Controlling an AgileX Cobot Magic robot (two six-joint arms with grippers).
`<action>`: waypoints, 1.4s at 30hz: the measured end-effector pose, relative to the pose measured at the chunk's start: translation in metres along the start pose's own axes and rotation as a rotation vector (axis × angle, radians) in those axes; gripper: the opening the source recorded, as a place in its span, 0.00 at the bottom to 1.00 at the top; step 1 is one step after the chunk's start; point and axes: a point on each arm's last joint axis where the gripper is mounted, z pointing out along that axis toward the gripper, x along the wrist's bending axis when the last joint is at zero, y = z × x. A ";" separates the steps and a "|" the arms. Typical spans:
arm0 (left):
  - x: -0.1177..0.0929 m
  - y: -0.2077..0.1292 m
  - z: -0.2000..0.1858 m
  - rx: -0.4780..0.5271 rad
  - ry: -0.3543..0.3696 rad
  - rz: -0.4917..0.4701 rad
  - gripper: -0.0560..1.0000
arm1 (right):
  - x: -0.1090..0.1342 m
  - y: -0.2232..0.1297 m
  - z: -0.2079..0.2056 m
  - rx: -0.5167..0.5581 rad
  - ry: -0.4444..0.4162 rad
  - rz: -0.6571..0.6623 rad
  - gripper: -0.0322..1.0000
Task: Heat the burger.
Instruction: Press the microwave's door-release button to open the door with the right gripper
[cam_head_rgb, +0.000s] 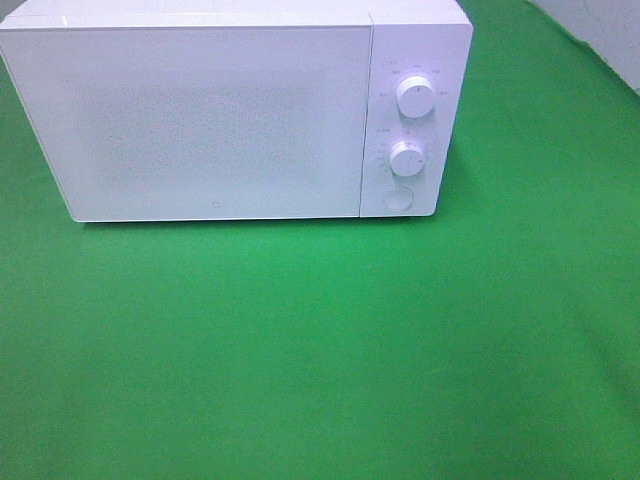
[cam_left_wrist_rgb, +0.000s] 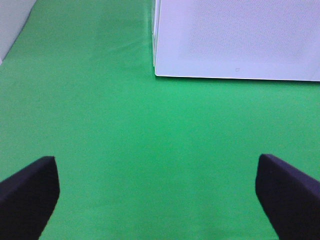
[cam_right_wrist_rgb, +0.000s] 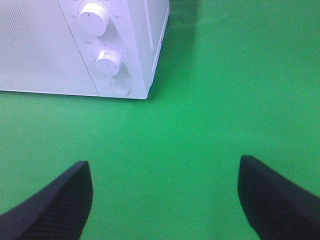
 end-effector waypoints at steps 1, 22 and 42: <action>0.000 0.000 0.000 0.000 0.000 0.000 0.99 | 0.000 0.000 0.000 0.000 0.000 0.000 0.78; 0.000 0.000 0.000 0.000 0.000 0.000 0.99 | 0.000 -0.008 0.095 -0.186 0.007 0.000 0.77; 0.000 0.000 0.000 0.000 0.000 0.000 0.99 | 0.038 -0.030 0.147 -0.206 0.002 -0.027 0.77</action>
